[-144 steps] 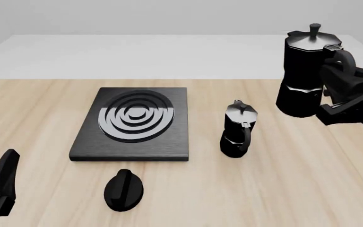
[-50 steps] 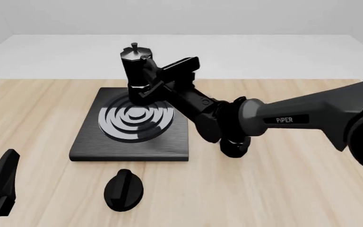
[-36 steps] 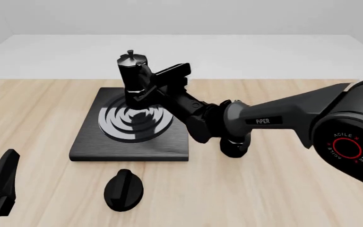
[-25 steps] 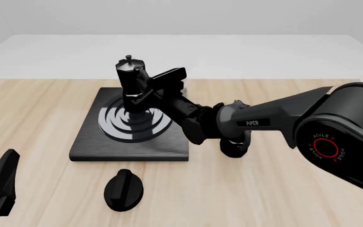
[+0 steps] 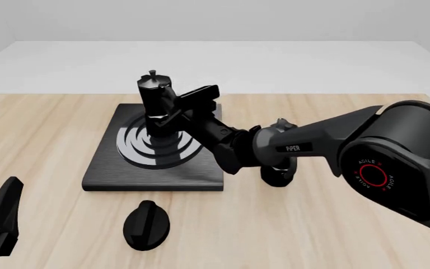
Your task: Put the right moka pot on the stove.
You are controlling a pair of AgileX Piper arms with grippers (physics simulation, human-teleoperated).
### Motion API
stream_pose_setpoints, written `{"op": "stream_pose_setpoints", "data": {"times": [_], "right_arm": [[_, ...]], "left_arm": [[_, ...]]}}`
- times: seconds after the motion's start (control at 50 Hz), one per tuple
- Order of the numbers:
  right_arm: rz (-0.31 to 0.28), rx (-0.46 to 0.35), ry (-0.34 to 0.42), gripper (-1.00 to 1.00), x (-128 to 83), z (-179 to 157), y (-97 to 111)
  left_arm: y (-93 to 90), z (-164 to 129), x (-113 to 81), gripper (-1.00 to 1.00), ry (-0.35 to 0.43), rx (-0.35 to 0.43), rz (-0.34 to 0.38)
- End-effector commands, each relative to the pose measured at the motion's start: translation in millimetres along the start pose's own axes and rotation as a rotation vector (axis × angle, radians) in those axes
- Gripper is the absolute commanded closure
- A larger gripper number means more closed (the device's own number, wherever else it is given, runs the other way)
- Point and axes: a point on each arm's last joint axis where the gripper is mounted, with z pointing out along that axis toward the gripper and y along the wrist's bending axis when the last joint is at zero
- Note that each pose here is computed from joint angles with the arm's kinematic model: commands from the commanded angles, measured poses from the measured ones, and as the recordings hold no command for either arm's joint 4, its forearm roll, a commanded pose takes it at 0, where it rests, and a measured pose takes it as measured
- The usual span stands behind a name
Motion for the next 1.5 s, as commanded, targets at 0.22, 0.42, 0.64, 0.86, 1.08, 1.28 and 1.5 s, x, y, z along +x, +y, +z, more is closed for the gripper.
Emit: {"op": "stream_pose_setpoints", "data": {"times": [0.22, 0.42, 0.64, 0.86, 1.08, 1.28, 1.5], "right_arm": [[0.004, -0.004, -0.001, -1.0, -5.0, -15.5, 2.6], [-0.01, -0.009, 0.002, -1.0, -15.9, -27.1, 5.6], [-0.018, -0.012, 0.004, -1.0, -30.2, -46.3, 7.6], [-0.005, -0.045, 0.009, -1.0, -43.6, -74.2, 21.9], [0.013, -0.094, 0.011, -1.0, -52.5, -103.9, 40.2], [0.014, -0.124, -0.008, -1.0, -69.5, -140.2, 48.0], [0.007, -0.133, -0.033, -1.0, -90.4, -178.1, 47.1]], "left_arm": [[0.0, 0.0, 0.0, -1.0, 0.0, 0.0, 0.0], [0.0, 0.0, 0.0, -1.0, 0.0, 0.0, 0.0], [0.0, 0.0, 0.0, -1.0, 0.0, 0.0, 0.0], [0.0, 0.0, 0.0, -1.0, 0.0, 0.0, 0.0], [0.0, 0.0, 0.0, -1.0, 0.0, 0.0, 0.0], [0.0, 0.0, 0.0, -1.0, 0.0, 0.0, 0.0], [0.0, 0.0, 0.0, -1.0, 0.0, 0.0, 0.0]]}}
